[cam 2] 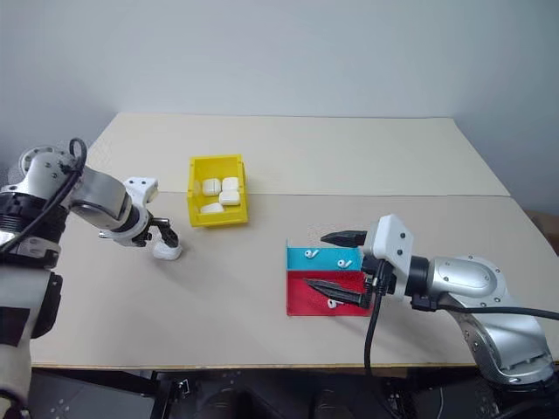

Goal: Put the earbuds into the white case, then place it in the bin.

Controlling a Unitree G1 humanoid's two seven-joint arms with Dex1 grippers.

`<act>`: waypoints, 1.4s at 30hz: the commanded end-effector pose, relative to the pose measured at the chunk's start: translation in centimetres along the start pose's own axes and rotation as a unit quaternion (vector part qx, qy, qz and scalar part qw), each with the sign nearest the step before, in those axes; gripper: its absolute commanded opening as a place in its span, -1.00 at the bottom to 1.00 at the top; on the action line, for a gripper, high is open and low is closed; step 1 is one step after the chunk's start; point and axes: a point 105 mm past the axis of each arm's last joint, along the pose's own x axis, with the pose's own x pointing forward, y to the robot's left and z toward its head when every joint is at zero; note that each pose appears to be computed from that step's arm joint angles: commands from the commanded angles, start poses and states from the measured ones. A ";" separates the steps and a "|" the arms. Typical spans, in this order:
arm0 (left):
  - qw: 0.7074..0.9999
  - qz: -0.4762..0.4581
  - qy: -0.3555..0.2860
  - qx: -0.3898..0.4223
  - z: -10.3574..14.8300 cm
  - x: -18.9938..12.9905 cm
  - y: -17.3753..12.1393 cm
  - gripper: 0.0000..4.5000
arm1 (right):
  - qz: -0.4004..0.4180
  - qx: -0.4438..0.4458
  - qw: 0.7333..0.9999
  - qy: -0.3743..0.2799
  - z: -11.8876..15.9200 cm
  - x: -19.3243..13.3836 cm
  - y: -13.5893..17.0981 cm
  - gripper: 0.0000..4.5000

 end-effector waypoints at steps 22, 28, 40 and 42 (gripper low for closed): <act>1.000 -0.026 0.001 0.004 0.1 1.5 -1.0 1.00 | 0.001 -0.018 1.000 -0.005 1.6 -1.0 0.2 0.99; 1.000 -0.031 0.006 0.003 0.0 2.1 -1.2 1.00 | 0.002 -0.019 1.000 -0.005 1.7 -0.9 0.2 0.99; 0.999 -0.028 -0.021 0.016 0.3 2.0 -0.9 0.26 | -0.001 -0.017 1.000 0.001 1.8 -1.2 0.3 1.00; 0.999 -0.024 -0.043 0.021 0.5 1.6 -0.5 0.24 | -0.001 -0.017 1.000 0.001 1.7 -1.2 0.4 1.00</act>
